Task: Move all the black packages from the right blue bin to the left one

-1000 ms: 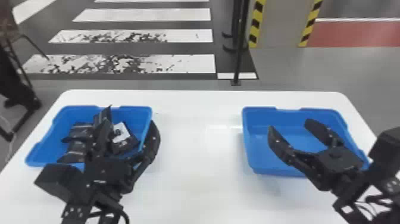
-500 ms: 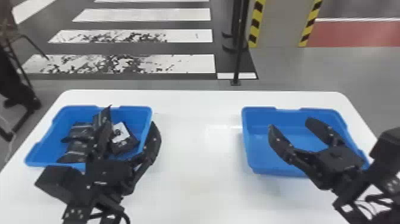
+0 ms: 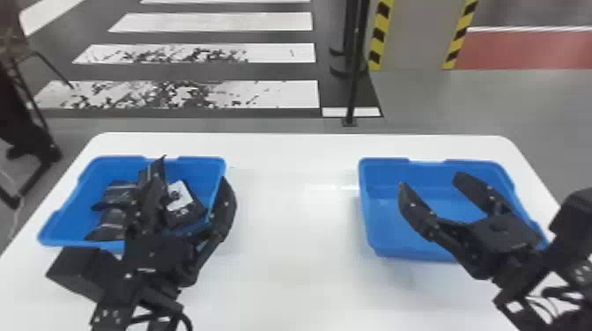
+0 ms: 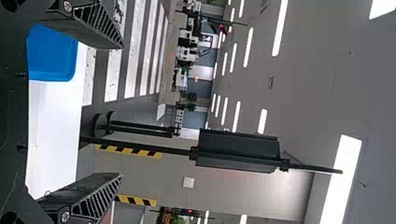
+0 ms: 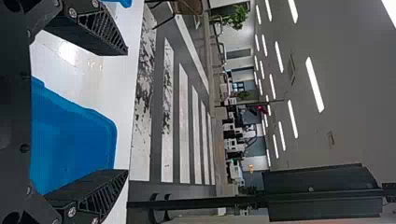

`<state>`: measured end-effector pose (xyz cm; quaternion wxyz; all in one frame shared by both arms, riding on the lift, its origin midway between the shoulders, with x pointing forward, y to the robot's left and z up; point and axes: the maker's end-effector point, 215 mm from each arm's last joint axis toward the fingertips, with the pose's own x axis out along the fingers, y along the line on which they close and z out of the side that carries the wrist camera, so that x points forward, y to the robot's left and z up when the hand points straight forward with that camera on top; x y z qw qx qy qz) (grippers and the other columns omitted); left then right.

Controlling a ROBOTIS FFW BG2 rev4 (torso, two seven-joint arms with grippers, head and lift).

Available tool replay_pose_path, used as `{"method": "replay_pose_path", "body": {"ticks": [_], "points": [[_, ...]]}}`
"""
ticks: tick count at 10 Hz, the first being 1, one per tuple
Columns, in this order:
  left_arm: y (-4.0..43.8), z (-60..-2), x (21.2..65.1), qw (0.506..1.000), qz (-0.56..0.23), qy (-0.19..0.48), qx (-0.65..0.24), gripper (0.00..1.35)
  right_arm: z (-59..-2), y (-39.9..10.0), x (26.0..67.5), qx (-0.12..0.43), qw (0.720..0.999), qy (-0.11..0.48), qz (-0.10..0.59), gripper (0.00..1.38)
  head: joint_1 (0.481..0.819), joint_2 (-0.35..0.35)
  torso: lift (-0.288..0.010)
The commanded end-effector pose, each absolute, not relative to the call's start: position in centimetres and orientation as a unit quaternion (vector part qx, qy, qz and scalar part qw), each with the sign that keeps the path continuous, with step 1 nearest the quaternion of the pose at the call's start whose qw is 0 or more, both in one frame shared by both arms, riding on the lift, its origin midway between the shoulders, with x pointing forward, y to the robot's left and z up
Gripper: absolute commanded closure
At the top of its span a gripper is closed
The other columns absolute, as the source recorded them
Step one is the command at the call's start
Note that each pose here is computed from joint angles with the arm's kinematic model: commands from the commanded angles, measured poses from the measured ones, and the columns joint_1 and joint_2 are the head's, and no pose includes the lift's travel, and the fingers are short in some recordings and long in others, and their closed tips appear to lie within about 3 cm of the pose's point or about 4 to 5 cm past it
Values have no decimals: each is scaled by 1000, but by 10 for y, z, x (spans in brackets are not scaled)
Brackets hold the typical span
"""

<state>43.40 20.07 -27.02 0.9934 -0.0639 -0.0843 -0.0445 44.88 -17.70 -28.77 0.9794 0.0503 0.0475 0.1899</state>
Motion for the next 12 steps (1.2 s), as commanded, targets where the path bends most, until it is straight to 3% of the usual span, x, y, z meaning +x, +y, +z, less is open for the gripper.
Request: {"method": "replay_pose_path", "body": {"ticks": [1, 12], "points": [[202, -272, 432, 994, -41, -84, -64, 90, -287, -177, 449, 50, 979, 47, 190, 142, 695, 30, -174], [200, -274, 432, 993, -38, -84, -74, 90, -281, -181, 450, 44, 981, 38, 185, 142, 695, 23, -174]]}}
